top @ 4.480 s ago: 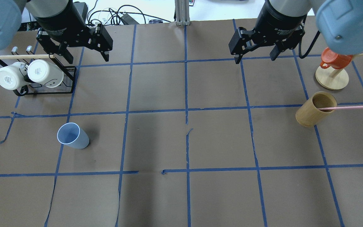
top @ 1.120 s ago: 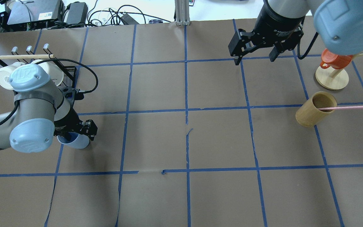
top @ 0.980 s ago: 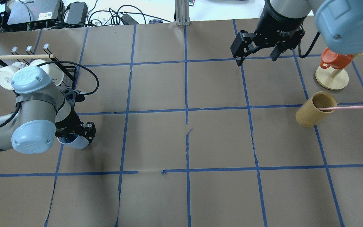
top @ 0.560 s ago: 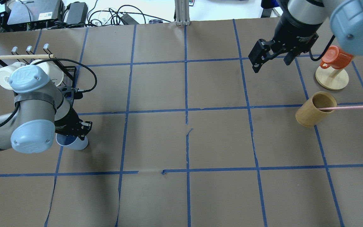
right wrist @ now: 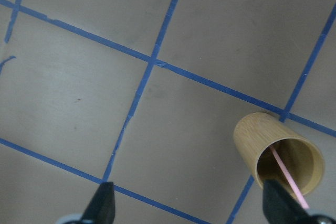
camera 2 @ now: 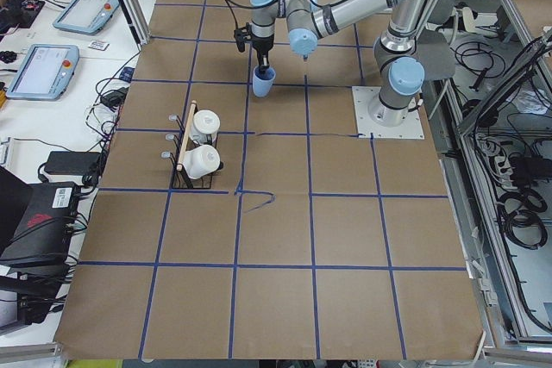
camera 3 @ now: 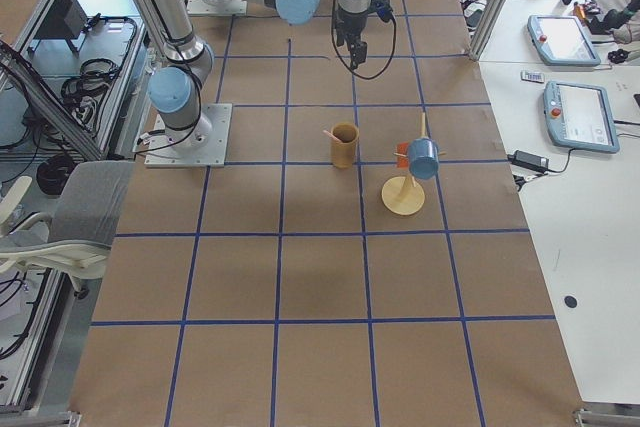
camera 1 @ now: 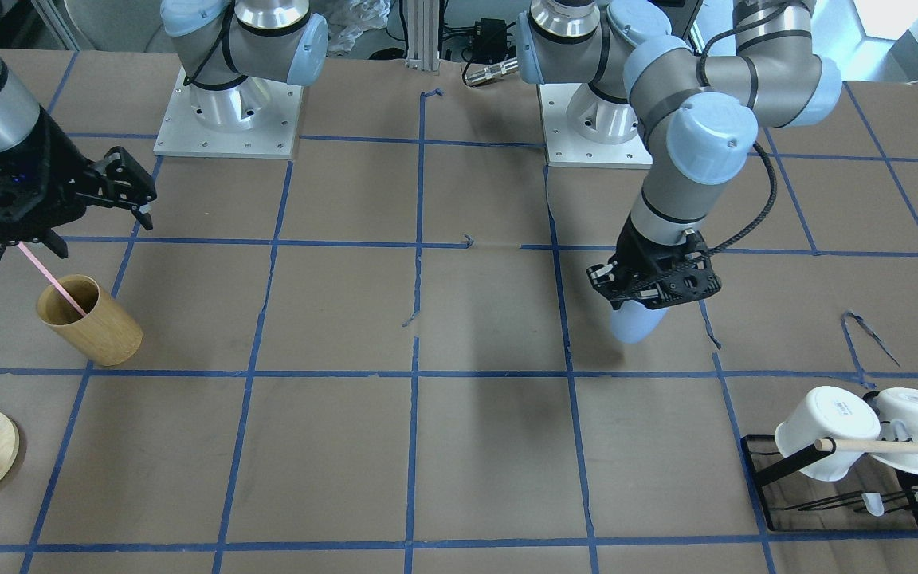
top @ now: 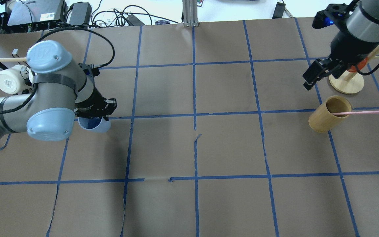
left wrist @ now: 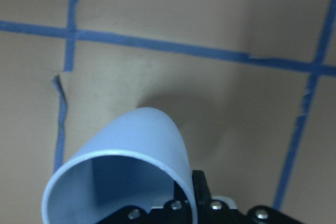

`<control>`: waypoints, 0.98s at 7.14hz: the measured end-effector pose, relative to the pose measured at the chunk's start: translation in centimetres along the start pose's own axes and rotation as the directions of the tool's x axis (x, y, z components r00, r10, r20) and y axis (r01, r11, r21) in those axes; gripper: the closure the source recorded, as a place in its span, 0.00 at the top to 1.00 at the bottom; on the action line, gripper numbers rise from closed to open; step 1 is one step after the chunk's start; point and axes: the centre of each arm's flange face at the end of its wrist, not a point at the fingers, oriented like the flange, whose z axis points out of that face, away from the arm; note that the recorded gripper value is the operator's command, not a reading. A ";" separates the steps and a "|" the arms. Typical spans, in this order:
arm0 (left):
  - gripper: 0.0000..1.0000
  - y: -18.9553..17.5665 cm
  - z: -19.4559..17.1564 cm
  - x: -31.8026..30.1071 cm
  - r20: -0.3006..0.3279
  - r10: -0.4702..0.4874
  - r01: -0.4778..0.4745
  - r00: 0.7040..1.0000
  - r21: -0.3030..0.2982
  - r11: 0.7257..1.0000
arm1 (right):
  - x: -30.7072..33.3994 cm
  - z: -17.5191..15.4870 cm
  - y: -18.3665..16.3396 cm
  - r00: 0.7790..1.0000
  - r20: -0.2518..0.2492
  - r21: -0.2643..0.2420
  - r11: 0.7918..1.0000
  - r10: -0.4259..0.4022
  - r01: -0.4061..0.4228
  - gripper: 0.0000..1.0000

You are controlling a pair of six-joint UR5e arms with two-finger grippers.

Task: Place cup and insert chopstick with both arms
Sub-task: 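Set the blue cup at table center with left gripper while right reaches chopstick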

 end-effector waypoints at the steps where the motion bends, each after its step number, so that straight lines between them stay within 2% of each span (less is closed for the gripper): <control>1: 0.00 2.0 -0.7 5.1 -0.019 -0.049 0.048 0.999 -0.004 0.999 | 2.5 0.7 1.4 1.000 -0.005 -0.003 1.000 0.014 -0.014 1.00; 3: 0.00 8.6 0.0 14.2 -0.055 -0.146 0.143 0.988 -0.066 0.988 | 6.4 1.8 3.4 1.000 -0.018 0.011 1.000 -0.025 0.025 1.00; 5: 0.00 13.9 2.0 19.4 -0.059 -0.164 0.154 0.985 -0.144 0.978 | 10.8 5.0 6.9 0.994 -0.007 0.003 0.994 -0.105 0.105 1.00; 6: 0.99 15.6 2.8 20.9 -0.057 -0.142 0.132 0.988 -0.162 0.978 | 12.2 6.4 8.3 0.986 -0.031 0.009 0.987 -0.162 0.162 1.00; 7: 1.00 16.3 3.3 21.5 -0.052 -0.123 0.113 0.991 -0.168 0.979 | 12.6 7.5 9.1 0.978 -0.037 0.006 0.978 -0.207 0.207 1.00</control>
